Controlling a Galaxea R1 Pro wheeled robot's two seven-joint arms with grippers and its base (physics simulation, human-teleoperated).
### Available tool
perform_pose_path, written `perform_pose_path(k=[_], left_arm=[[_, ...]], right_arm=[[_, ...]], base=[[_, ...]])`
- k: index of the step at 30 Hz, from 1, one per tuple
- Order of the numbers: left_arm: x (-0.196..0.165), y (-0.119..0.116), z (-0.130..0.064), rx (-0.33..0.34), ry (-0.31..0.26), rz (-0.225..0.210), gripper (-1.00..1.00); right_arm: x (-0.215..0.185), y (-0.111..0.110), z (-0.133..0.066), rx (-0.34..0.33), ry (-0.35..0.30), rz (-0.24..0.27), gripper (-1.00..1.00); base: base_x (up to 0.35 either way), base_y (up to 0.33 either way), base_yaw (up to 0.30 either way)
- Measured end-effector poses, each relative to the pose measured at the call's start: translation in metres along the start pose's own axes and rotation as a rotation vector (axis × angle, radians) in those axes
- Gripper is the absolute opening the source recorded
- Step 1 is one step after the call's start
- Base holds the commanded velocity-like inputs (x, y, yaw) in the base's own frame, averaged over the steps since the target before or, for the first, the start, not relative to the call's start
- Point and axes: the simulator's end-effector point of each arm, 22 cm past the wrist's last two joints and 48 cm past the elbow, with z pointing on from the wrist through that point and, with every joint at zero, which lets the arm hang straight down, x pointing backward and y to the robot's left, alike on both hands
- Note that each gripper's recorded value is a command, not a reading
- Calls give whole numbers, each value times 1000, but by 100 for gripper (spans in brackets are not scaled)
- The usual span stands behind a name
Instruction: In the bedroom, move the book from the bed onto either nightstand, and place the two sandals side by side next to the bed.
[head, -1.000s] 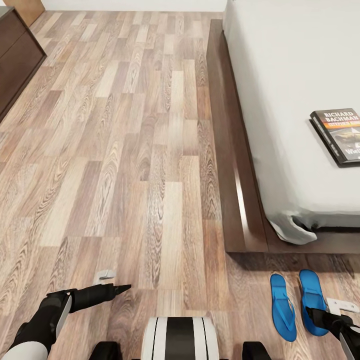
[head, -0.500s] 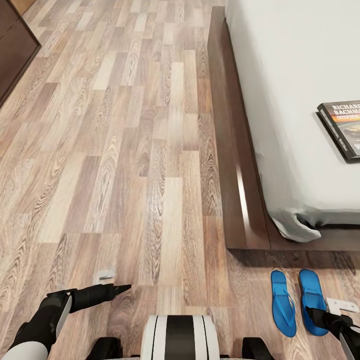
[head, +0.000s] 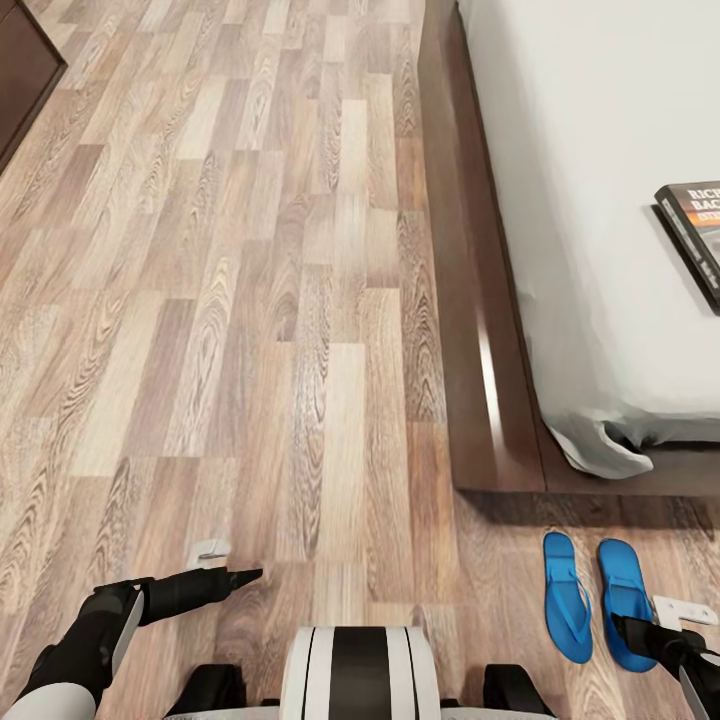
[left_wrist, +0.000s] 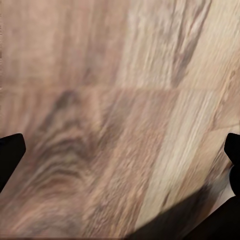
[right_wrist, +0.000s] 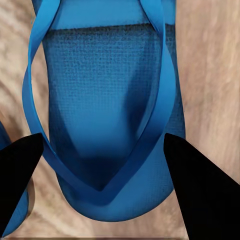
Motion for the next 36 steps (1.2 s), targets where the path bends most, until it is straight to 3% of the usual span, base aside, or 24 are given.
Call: perform_pose_path(k=[36], left_arm=[[8, 6, 5, -5, 15, -15, 100]], right_arm=[[8, 0, 4, 3, 18, -7, -100]], base=[[29, 0, 0]])
